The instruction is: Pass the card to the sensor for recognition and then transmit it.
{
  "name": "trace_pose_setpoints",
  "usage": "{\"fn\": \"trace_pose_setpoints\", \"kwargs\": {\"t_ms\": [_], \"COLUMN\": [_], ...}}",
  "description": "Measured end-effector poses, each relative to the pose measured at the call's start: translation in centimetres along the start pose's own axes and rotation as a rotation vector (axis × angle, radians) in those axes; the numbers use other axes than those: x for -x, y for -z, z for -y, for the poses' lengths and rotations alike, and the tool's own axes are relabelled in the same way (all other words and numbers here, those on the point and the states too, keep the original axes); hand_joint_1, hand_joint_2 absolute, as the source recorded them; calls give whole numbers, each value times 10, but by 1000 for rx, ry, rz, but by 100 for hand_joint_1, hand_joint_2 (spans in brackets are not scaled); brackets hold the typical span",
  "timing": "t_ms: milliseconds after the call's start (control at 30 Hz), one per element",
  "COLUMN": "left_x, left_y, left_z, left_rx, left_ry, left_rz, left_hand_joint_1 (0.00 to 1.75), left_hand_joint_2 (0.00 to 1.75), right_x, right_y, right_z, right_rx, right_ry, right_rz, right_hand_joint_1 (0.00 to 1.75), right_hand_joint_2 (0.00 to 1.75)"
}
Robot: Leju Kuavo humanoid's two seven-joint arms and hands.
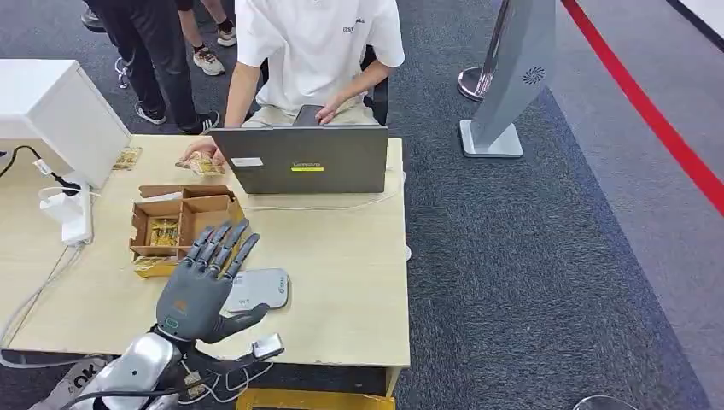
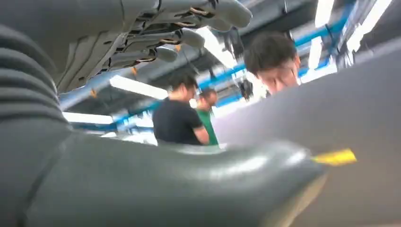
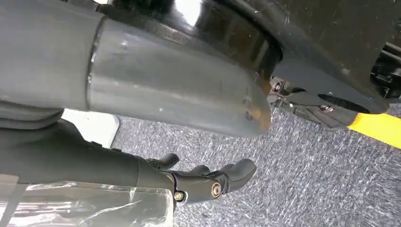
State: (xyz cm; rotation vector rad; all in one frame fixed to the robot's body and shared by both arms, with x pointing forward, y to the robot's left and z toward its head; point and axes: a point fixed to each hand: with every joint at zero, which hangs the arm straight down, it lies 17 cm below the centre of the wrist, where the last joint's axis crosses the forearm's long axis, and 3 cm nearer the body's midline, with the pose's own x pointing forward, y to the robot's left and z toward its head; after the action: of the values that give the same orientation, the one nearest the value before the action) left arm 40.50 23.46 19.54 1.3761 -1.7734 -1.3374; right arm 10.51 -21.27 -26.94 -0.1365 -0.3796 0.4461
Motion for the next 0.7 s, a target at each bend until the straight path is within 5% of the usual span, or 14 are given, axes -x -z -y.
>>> {"fn": "trace_pose_setpoints", "kwargs": {"t_ms": [700], "left_x": [37], "left_y": [-20], "left_z": [-14], "left_rx": [-114], "left_ry": [25], "left_rz": [-196], "left_hand_joint_1": [0], "left_hand_joint_2": [175], "right_x": [1], "right_y": [0], "right_z": [0], "right_rx": [-1], "right_ry": [-44], "right_rz": [6], "right_hand_joint_1": [0], "right_hand_joint_2": [0]}}
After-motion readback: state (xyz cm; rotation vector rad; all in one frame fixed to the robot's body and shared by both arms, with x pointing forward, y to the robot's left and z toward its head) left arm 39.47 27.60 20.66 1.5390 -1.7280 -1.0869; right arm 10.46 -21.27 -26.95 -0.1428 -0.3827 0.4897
